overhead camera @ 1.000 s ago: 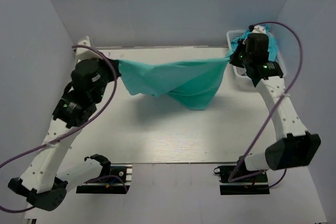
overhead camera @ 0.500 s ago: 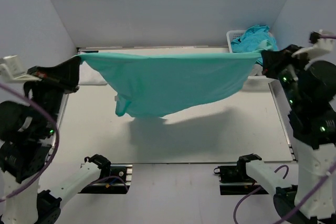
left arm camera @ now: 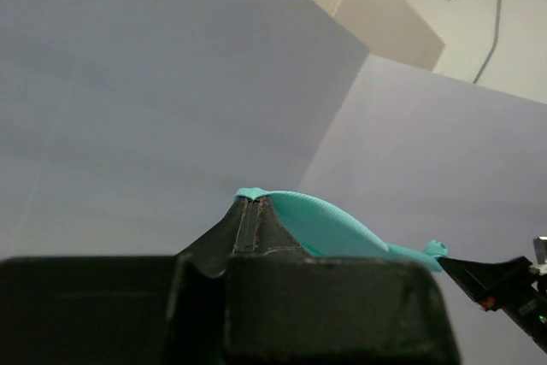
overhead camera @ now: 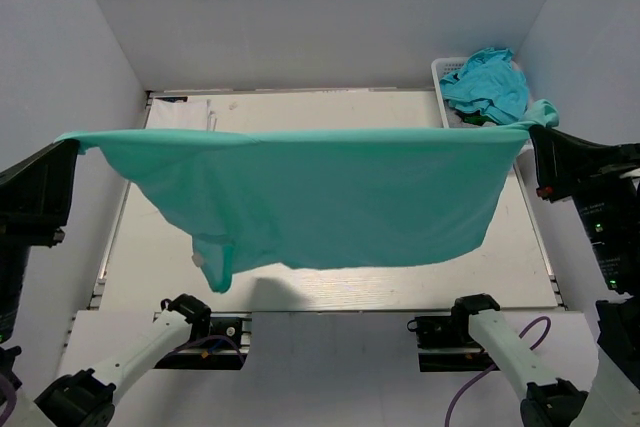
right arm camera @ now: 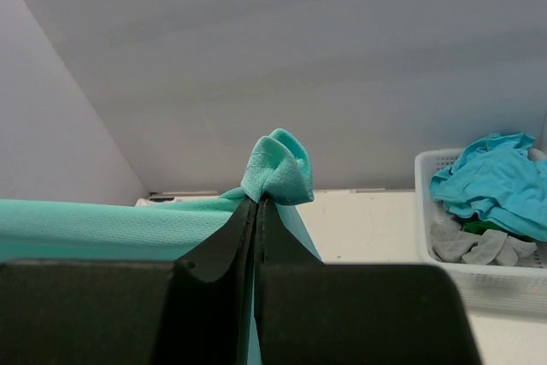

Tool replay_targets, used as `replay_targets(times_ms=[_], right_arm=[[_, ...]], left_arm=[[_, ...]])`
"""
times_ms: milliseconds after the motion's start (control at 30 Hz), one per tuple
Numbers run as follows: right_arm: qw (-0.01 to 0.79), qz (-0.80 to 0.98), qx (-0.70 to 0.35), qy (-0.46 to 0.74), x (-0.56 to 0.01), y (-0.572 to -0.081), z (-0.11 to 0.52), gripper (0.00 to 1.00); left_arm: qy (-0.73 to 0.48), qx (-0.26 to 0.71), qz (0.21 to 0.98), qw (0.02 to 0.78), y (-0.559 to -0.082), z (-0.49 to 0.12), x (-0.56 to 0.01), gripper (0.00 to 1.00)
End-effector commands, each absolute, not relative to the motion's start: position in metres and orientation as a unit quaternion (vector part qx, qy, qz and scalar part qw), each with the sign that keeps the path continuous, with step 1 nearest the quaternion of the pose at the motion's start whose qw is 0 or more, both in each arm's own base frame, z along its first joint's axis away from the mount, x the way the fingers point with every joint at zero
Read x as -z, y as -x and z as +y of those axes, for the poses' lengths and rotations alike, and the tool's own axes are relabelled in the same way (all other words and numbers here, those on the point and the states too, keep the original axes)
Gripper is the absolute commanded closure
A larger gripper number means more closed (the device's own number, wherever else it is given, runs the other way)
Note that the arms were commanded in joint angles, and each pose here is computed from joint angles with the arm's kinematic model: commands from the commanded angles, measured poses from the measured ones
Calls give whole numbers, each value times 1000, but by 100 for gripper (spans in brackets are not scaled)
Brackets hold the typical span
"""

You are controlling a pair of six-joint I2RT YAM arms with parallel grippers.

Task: Fold and stack the t-shirts
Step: Flatten out the tshirt

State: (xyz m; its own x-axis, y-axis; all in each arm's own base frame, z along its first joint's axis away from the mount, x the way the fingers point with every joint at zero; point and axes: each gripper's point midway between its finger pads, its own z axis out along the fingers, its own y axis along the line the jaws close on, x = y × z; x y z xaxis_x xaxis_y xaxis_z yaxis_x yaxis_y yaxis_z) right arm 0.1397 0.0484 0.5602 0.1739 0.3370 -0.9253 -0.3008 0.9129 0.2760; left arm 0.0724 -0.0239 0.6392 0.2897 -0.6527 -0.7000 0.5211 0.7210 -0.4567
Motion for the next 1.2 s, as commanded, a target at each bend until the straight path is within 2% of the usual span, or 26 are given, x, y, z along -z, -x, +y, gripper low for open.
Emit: replay_targets(times_ms=[0, 167, 333, 367, 433, 467, 533, 600, 633, 833, 867, 933, 1000, 1033, 1067, 1100, 1133, 1167], right_arm=[[783, 599, -166, -31, -562, -128, 30, 100], [777, 604, -175, -37, -551, -135, 33, 100], [743, 643, -180, -41, -507, -191, 46, 100], [714, 675, -180, -45, -477, -216, 52, 100], [696, 692, -188, -46, -462, -241, 60, 100], [663, 723, -188, -50, -429, -262, 66, 100], [645, 738, -193, -53, -411, -286, 73, 100], [589, 785, -180, -64, -357, -319, 78, 100], [585, 786, -186, -68, -350, -329, 82, 100], [481, 857, -172, -71, -247, -410, 102, 100], [471, 864, -166, -71, -237, -417, 102, 100], [437, 884, -153, -69, -208, -444, 106, 100], [440, 883, -149, -60, -206, -464, 108, 100], [413, 898, -140, -60, -173, -485, 111, 100], [436, 888, -141, -49, -188, -506, 113, 95], [413, 899, -134, -51, -156, -534, 115, 75], [442, 886, -125, -55, -181, -559, 114, 65], [410, 903, -115, -54, -146, -569, 116, 57]], left_arm=[[57, 361, 439, 821, -53, -15, -658, 100], [71, 343, 472, 809, -83, -23, -646, 100], [128, 271, 550, 780, -160, -34, -596, 100], [147, 243, 563, 776, -178, -31, -583, 100], [173, 205, 587, 764, -211, -35, -554, 100], [204, 167, 605, 751, -237, -34, -529, 100], [240, 122, 622, 735, -264, -31, -499, 100], [264, 64, 645, 714, -293, -29, -460, 100], [279, 33, 660, 697, -315, -34, -437, 100], [291, -77, 720, 625, -393, -39, -339, 100], [281, -100, 741, 601, -413, -42, -307, 100], [281, -105, 758, 580, -440, -43, -277, 97], [292, -102, 767, 562, -472, -37, -258, 89], [280, -118, 789, 533, -497, -39, -216, 80], [286, -111, 786, 537, -519, -33, -220, 49], [278, -95, 799, 525, -536, -39, -206, 27], [271, -89, 806, 518, -571, -45, -190, 10], [263, -95, 827, 488, -578, -44, -174, 0]])
